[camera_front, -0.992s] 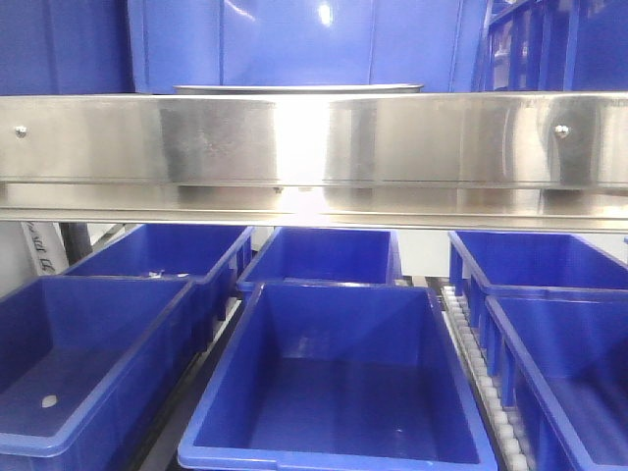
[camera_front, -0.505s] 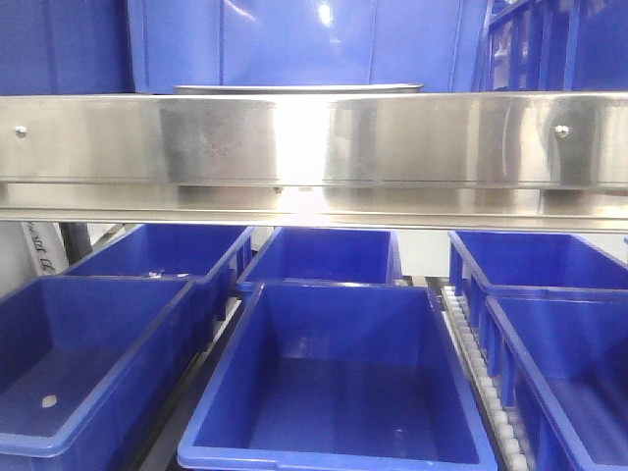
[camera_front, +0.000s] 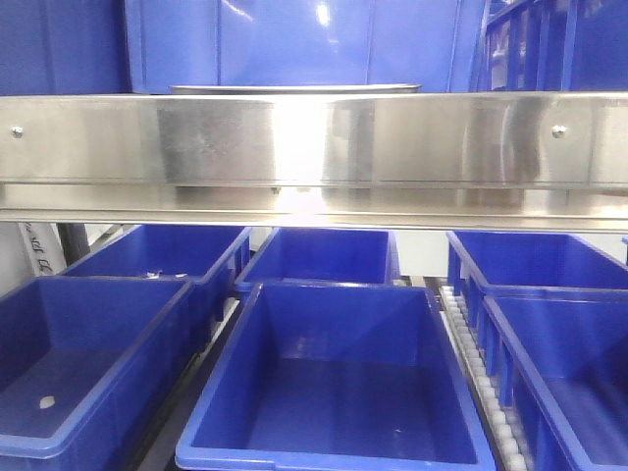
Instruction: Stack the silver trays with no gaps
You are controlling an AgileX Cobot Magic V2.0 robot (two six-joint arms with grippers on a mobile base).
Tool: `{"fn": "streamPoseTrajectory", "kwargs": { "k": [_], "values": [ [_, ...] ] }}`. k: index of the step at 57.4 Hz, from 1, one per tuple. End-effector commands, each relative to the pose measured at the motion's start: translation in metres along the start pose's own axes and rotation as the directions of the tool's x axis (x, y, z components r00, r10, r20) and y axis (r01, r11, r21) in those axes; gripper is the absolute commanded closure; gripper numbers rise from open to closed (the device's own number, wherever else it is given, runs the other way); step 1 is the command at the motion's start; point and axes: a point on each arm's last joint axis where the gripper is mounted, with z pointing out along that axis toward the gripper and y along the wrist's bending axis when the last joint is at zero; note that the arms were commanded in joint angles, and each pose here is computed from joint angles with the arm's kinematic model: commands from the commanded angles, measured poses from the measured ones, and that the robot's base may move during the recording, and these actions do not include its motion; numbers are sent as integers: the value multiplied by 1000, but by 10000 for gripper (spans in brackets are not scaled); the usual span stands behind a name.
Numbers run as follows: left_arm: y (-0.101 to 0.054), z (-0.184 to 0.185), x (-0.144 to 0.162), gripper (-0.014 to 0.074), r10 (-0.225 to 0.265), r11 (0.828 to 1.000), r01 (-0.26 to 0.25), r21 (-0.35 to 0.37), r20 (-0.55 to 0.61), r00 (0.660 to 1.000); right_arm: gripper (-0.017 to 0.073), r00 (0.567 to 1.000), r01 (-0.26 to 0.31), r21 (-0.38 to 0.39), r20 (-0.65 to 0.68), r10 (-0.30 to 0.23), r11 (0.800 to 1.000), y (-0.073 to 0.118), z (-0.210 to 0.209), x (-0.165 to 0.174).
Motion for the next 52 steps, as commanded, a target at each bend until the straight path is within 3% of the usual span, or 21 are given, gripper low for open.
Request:
{"fn": "streamPoseTrajectory", "kwargs": {
  "k": [1, 9, 17, 23, 31, 38, 47, 52],
  "values": [
    [0, -1, -1, 603, -8, 1000, 8, 8, 22, 1000, 640, 999, -30, 18, 32, 29, 999, 3, 9, 8],
    [0, -1, -1, 603, -7, 1000, 7, 6, 22, 1000, 640, 997, -59, 40, 42, 58, 997, 0, 26, 39],
    [0, -1, -1, 603, -7, 1000, 7, 6, 22, 1000, 640, 996, -81, 67, -36, 83, 994, -5, 52, 86],
    [0, -1, -1, 603, -7, 1000, 7, 6, 22, 1000, 640, 995, -67, 90, -72, 74, 994, -8, 61, 111],
    [0, -1, -1, 603, -7, 1000, 7, 6, 22, 1000, 640, 998, 0, 137, -63, 9, 991, -13, 71, 139],
    [0, -1, -1, 603, -7, 1000, 7, 6, 22, 1000, 640, 999, -2, 154, -41, 8, 988, -15, 76, 157],
    [0, -1, -1, 603, -7, 1000, 7, 6, 22, 1000, 640, 996, -7, 154, -91, 21, 988, -14, 78, 178],
    [0, -1, -1, 603, -7, 1000, 7, 6, 22, 1000, 640, 993, -53, 157, -96, 69, 986, -14, 79, 187]
  ]
}}
